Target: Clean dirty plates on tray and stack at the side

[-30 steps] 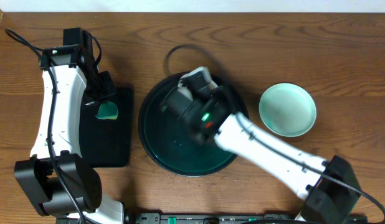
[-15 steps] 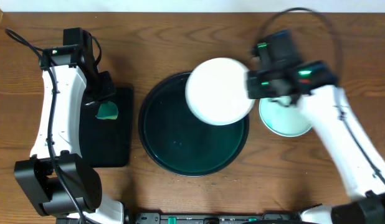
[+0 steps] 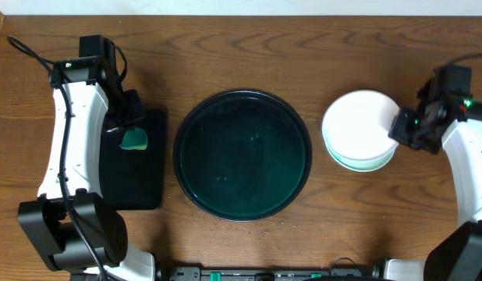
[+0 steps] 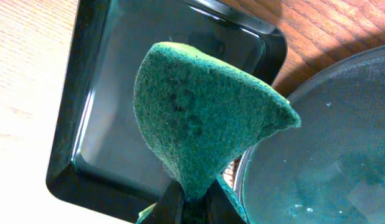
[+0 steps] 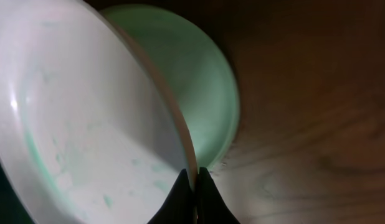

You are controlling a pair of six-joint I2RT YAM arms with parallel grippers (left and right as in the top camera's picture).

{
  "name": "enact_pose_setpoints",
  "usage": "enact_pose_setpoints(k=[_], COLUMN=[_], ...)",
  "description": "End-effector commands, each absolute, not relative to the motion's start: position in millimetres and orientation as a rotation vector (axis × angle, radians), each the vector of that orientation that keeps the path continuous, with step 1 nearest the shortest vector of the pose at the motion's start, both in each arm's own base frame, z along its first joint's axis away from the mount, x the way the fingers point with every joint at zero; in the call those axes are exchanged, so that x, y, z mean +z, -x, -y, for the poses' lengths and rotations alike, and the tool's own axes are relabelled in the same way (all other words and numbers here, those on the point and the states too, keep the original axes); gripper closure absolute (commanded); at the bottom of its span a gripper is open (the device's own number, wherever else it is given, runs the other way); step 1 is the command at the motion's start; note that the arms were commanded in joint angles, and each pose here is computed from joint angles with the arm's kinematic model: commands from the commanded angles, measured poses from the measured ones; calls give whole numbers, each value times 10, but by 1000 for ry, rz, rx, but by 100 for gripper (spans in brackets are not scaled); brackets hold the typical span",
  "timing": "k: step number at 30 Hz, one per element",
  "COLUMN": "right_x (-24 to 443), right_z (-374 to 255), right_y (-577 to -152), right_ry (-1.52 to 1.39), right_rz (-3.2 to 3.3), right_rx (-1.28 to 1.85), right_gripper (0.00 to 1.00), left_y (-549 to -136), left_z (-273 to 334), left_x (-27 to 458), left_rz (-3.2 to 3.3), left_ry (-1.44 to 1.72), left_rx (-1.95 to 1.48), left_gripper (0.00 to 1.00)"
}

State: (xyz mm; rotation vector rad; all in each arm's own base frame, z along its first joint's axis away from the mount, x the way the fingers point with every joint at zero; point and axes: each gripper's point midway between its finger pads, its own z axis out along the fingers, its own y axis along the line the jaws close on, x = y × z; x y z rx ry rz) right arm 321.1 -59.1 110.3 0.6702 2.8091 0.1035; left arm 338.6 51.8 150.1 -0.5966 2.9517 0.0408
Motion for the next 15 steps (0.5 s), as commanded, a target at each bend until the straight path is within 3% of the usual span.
enact_pose_setpoints(k=[1, 6, 13, 15], right_x=[879, 699, 772, 875], right_z=[715, 753, 538, 388], right_y=[-3083, -3071, -3215, -3303], right_ry=[-772, -783, -639, -541], right_rz=[-2807, -2784, -2772, -2763], right_rx=[87, 85, 240, 321], right_gripper=[99, 97, 50, 45], left_y=[-3369, -3369, -3368, -3367], left_z=[-534, -534, -540, -561], left_x=[1477, 1477, 1478, 1479], left_rz=[-2962, -2962, -2962, -2960], left_ry=[570, 570, 570, 571], left_rx=[58, 58, 63, 82], left_gripper=[93, 93, 93, 93])
